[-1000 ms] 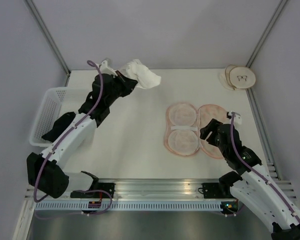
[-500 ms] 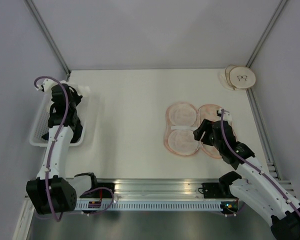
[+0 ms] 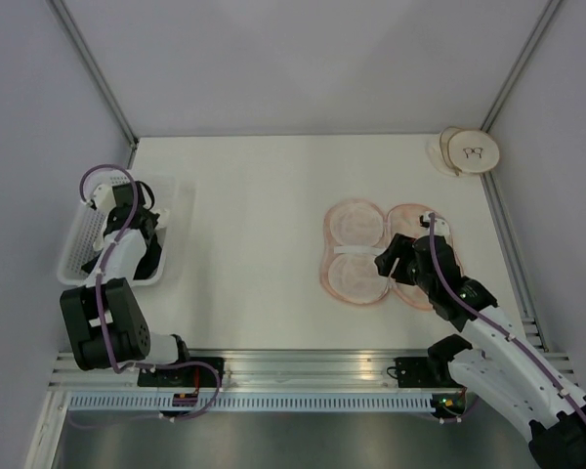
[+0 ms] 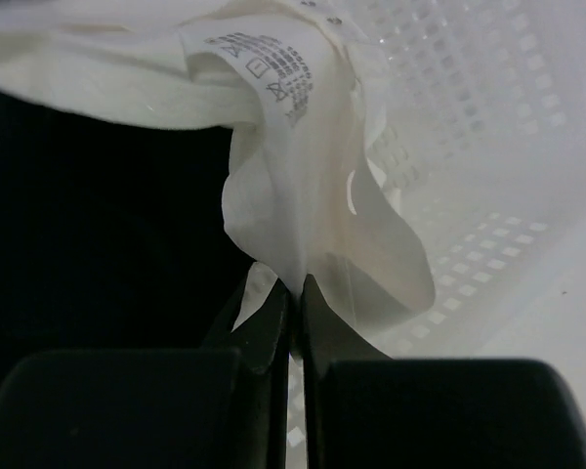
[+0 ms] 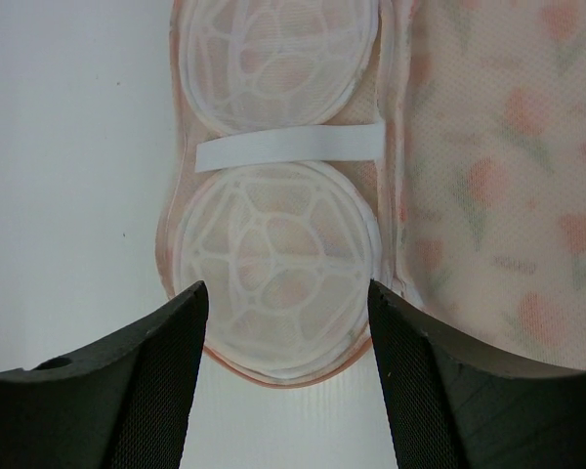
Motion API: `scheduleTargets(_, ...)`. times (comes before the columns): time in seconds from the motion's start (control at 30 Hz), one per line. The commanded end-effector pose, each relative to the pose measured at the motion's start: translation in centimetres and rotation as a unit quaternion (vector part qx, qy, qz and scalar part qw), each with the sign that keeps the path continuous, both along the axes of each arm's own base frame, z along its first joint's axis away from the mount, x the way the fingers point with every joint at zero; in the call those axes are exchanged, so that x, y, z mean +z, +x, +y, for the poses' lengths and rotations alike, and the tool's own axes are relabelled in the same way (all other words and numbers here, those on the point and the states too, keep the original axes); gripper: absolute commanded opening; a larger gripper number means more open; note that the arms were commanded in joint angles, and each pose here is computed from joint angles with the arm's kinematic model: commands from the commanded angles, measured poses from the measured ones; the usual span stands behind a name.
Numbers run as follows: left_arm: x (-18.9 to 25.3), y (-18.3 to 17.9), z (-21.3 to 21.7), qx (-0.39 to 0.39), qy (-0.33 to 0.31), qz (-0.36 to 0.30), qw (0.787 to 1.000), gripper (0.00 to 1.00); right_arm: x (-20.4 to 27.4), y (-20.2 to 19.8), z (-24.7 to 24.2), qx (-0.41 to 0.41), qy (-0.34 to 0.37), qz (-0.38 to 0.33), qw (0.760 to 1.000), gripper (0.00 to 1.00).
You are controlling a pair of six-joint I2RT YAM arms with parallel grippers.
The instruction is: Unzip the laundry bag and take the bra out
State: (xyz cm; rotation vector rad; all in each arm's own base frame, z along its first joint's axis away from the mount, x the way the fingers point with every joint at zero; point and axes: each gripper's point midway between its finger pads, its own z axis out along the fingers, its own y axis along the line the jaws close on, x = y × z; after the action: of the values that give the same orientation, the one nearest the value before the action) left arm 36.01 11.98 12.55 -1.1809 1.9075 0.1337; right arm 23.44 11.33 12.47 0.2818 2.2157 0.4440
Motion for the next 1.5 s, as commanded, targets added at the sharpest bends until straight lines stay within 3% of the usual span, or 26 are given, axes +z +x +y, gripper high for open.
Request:
scheduleTargets(0.0,-0.3,0.7,0.8,0.027,-0.002,-0.023,0.999,0.02,1.4,0.2,0.1,0.007,0.002,-0.022,1.0,0.72)
scheduleTargets(0.2,-3.8,0.8,-1.1,0.01,-0.067,-0.001,0.998,0.02,1.4,0.4,0.6,0.013,0.012,-0.025,1.0,0.72)
scheduleTargets(0.27,-4.4,0.8,-2.5,-0.004,-0.1,-0.006,0.995,0.23,1.1,0.5,0.7,0.016,0.009,-0.02,1.0,0.74)
scheduleTargets(0.33,-3.6,0.6,-3.6,-0.01,-0.127,-0.03,0.991,0.56,0.9,0.4,0.6,0.018,0.004,-0.018,1.0,0.76)
scheduleTargets(0.43,-1.8,0.3,-5.5,-0.036,-0.161,-0.067,0.984,0.72,0.8,0.5,0.2,0.009,-0.001,-0.023,1.0,0.79)
scheduleTargets(0.5,1.0,0.1,-7.1,-0.066,-0.167,-0.103,0.978,0.91,0.9,0.6,-0.1,-0.002,-0.004,-0.024,1.0,0.82)
scheduleTargets(0.53,1.7,-0.2,-8.5,-0.092,-0.185,-0.115,0.972,0.94,1.1,0.8,-0.3,-0.012,-0.002,-0.025,1.0,0.82)
scheduleTargets(0.77,7.1,-3.3,-18.0,-0.268,-0.242,-0.204,0.91,0.97,1.3,1.3,-5.2,-0.16,-0.051,-0.016,0.986,0.87)
scheduleTargets(0.83,8.6,-4.6,-20.8,-0.323,-0.272,-0.23,0.877,0.97,1.1,1.4,-6.2,-0.2,-0.061,-0.007,0.978,0.92)
scheduleTargets(1.13,8.2,-11.5,-32.3,-0.522,-0.302,-0.18,0.777,0.98,-1.4,0.8,-10.0,-0.345,-0.072,0.009,0.936,0.95)
scheduleTargets(1.23,7.4,-13.2,-34.6,-0.564,-0.296,-0.161,0.754,0.98,-2.0,0.4,-11.4,-0.382,-0.082,0.011,0.921,0.95)
scheduleTargets(1.4,4.8,-14.6,-36.0,-0.573,-0.313,-0.132,0.746,0.98,-3.7,-0.7,-15.3,-0.45,-0.072,0.043,0.889,0.96)
scheduleTargets(1.47,4.4,-15.0,-36.4,-0.575,-0.322,-0.126,0.741,0.98,-4.6,0.0,-15.1,-0.434,-0.032,0.062,0.898,0.97)
